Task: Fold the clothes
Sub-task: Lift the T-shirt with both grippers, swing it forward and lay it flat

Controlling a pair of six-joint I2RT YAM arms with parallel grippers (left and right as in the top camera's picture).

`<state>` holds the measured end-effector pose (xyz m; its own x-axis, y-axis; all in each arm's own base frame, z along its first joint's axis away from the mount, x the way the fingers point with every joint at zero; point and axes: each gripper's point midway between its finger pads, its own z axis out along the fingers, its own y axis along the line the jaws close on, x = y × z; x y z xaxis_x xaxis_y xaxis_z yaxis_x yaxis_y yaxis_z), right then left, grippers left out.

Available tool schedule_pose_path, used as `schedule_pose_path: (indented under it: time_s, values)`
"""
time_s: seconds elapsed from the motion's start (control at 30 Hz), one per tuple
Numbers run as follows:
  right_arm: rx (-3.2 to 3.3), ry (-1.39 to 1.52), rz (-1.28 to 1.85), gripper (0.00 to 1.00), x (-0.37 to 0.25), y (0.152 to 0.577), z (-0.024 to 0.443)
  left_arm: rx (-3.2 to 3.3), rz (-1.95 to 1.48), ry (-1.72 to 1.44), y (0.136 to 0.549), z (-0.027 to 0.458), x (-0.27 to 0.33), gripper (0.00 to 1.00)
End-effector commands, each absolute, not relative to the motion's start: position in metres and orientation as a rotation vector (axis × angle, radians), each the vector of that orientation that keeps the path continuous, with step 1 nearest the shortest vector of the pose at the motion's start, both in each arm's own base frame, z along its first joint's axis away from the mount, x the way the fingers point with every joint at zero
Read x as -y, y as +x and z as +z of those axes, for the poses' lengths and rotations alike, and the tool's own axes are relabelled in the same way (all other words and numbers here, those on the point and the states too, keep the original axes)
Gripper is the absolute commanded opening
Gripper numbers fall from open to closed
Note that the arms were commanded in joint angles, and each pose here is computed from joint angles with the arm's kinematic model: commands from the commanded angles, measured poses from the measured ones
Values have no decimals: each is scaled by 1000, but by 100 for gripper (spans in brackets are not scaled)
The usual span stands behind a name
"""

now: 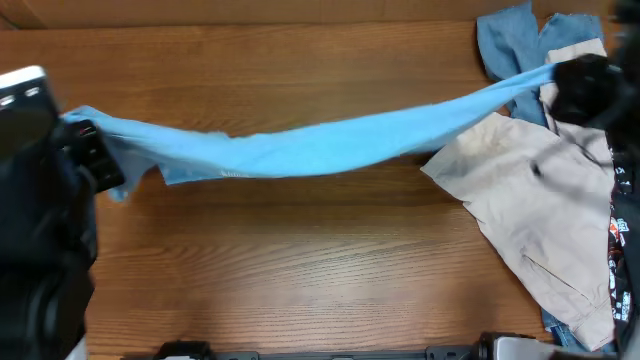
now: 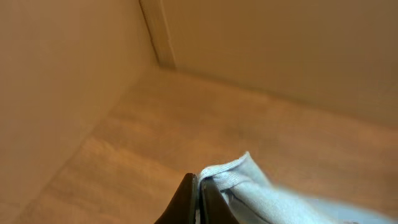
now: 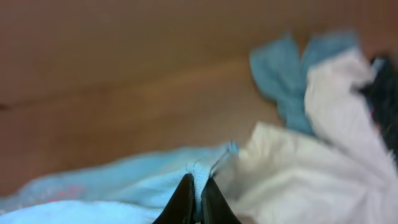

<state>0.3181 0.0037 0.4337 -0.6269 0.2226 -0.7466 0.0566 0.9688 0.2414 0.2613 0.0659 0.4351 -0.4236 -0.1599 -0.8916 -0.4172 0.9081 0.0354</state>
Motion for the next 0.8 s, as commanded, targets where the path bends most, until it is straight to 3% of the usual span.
schedule_pose_path:
  time_s: [0.0,0.1,0.23,0.43,0.6,0.67,0.77]
  values:
    - [-2035,153,233,4,-7,283,496,-1809,302,-441,227,495,-73,4]
    - [-2038,153,235,4,-6,292,495,-1779,295,-443,231,502,-73,4]
    - [-2169,155,273,4,-9,330,459,-1861,315,-435,260,483,-73,4]
    - [-2420,105,329,4,-19,410,369,-2095,332,-379,341,417,-66,4]
    - [-2452,22,356,4,-43,492,305,-2219,303,-344,435,348,-69,4]
    - [-2375,-11,352,4,-56,527,299,-2198,267,-354,468,337,-78,4]
    - [-2204,33,392,4,-71,555,332,-2106,267,-383,496,359,-102,4]
